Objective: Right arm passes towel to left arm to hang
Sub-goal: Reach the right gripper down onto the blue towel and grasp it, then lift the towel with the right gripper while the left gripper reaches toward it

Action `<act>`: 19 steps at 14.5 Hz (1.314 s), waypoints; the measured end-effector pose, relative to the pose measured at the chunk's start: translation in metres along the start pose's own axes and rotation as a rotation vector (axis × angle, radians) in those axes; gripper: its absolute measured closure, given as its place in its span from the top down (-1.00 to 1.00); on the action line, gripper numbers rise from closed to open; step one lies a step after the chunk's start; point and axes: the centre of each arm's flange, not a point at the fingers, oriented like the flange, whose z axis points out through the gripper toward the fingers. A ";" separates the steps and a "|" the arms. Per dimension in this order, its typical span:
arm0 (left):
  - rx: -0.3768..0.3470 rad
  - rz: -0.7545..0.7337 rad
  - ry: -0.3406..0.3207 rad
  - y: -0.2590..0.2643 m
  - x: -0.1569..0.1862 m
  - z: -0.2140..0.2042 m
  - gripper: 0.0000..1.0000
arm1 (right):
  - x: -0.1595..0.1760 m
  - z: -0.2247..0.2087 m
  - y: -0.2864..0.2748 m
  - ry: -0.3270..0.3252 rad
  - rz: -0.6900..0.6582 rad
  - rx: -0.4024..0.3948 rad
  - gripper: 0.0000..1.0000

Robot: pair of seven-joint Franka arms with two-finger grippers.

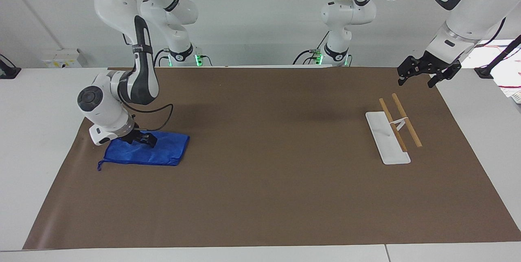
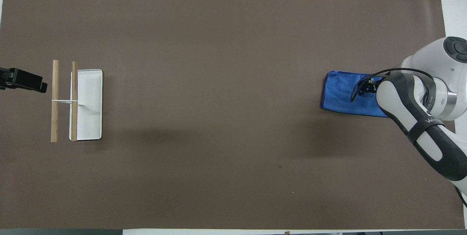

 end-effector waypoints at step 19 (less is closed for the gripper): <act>0.000 0.000 0.000 0.000 0.000 0.000 1.00 | -0.006 -0.136 -0.120 -0.104 -0.013 0.090 -0.94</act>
